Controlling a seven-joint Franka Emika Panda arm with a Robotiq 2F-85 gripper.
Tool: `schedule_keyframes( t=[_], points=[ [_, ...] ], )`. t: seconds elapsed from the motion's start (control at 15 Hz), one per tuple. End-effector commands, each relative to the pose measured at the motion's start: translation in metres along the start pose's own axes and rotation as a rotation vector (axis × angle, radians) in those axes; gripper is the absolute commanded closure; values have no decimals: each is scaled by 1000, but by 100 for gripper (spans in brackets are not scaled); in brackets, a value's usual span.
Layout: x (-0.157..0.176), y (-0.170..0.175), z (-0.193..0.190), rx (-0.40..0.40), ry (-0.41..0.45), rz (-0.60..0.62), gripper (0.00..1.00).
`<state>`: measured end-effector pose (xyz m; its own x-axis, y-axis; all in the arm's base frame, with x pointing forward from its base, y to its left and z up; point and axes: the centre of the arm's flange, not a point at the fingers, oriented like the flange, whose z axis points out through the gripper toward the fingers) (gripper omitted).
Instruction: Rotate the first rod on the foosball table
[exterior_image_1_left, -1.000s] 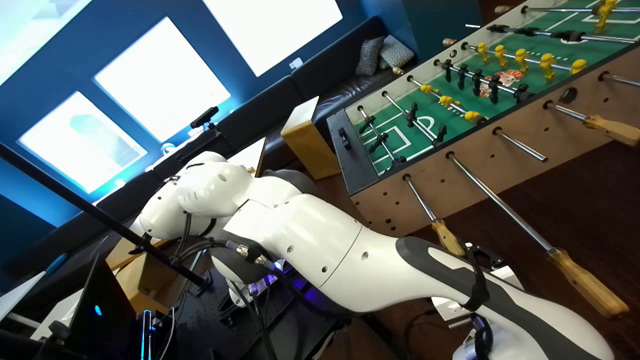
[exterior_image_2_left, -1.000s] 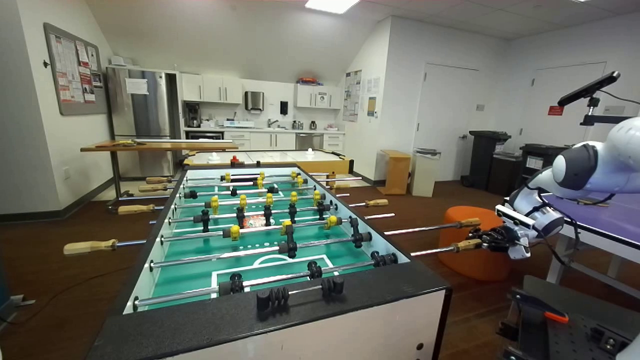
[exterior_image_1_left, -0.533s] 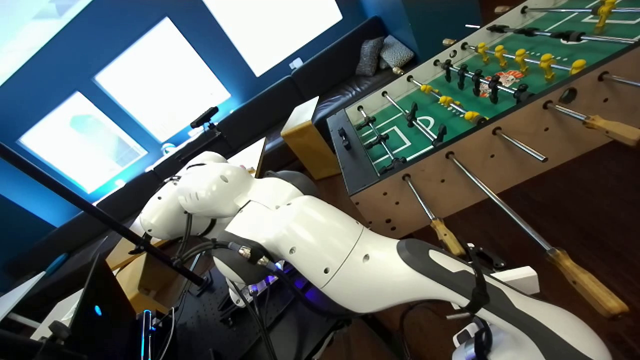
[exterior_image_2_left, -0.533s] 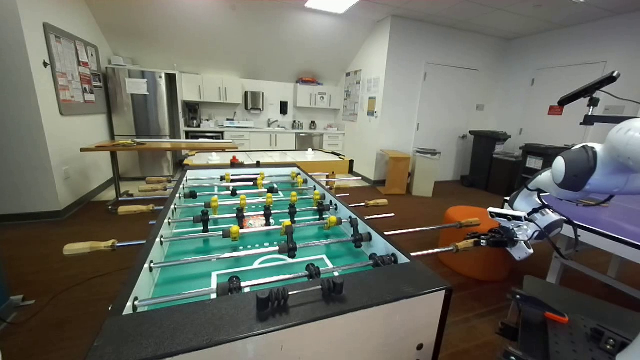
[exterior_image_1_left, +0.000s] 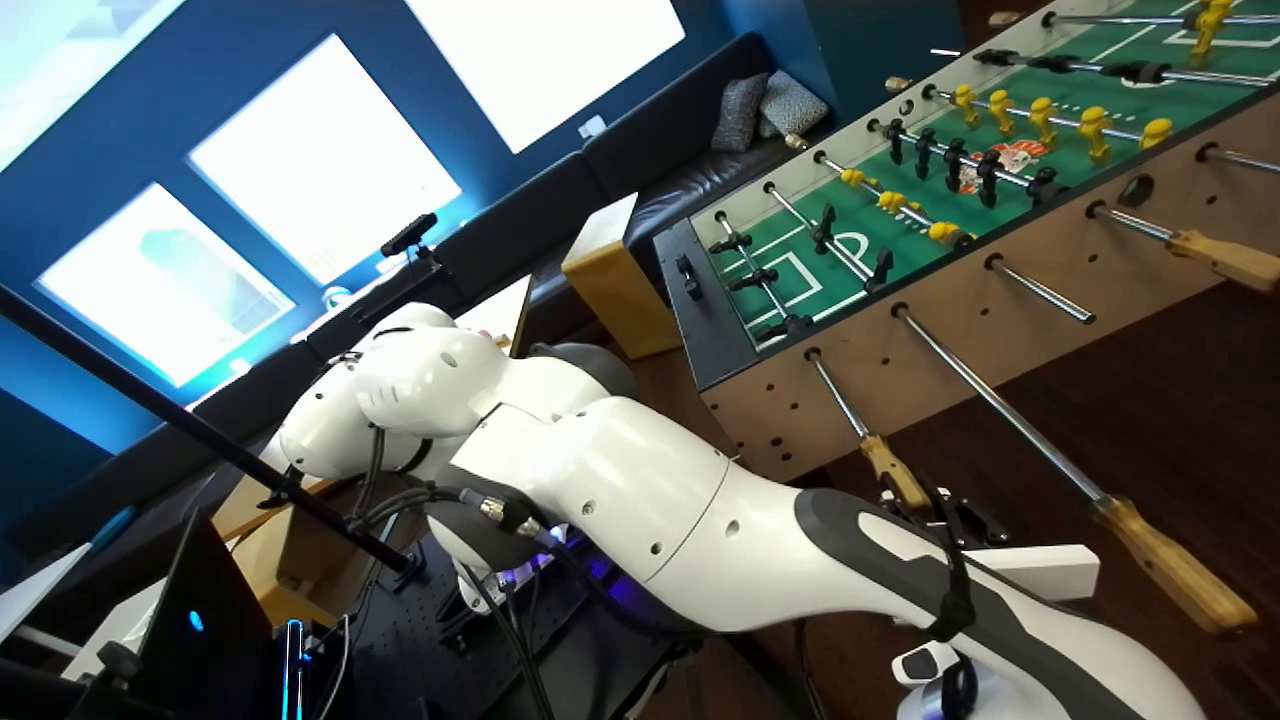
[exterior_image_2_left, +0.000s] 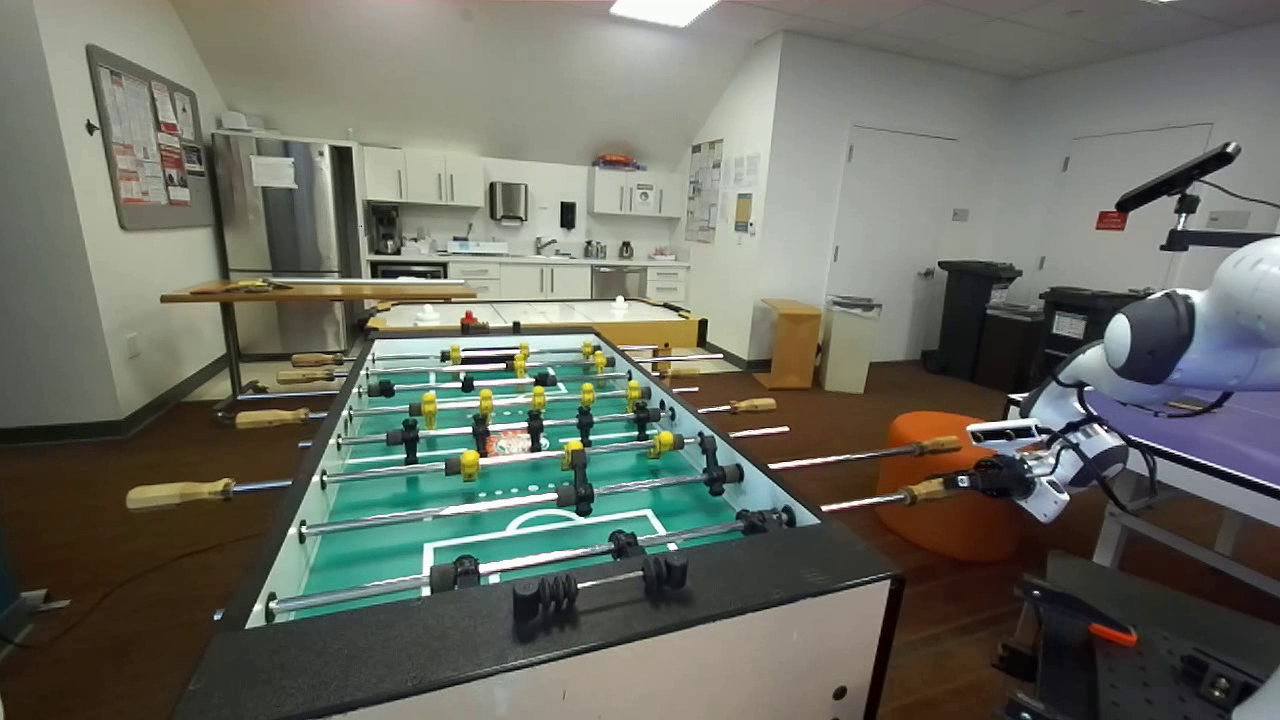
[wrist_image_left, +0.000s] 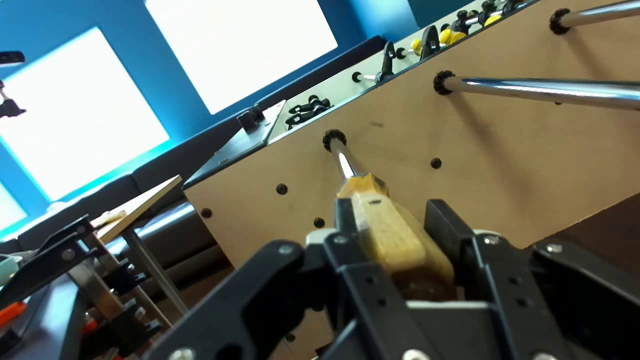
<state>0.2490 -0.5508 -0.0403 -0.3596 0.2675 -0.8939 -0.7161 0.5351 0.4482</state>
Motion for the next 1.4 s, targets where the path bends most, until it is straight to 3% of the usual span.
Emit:
schedule_keyframes(
  t=[0.0, 0.2, 0.4, 0.47, 0.6, 0.67, 1.0, 1.33],
  points=[
    [10, -23, -19, -51, -115, 119, 84],
    [9, -22, -18, -58, -172, 201, 84],
    [5, -11, -11, -21, -113, 93, 84],
    [-3, 6, 2, -21, -116, 131, 84],
    [-3, 7, 1, -20, -116, 125, 34],
    [-7, 14, 4, -19, -106, 94, 33],
    [-29, 44, 2, -17, -39, -109, 0],
    [-51, 66, -8, -24, 36, -275, 0]
  ],
)
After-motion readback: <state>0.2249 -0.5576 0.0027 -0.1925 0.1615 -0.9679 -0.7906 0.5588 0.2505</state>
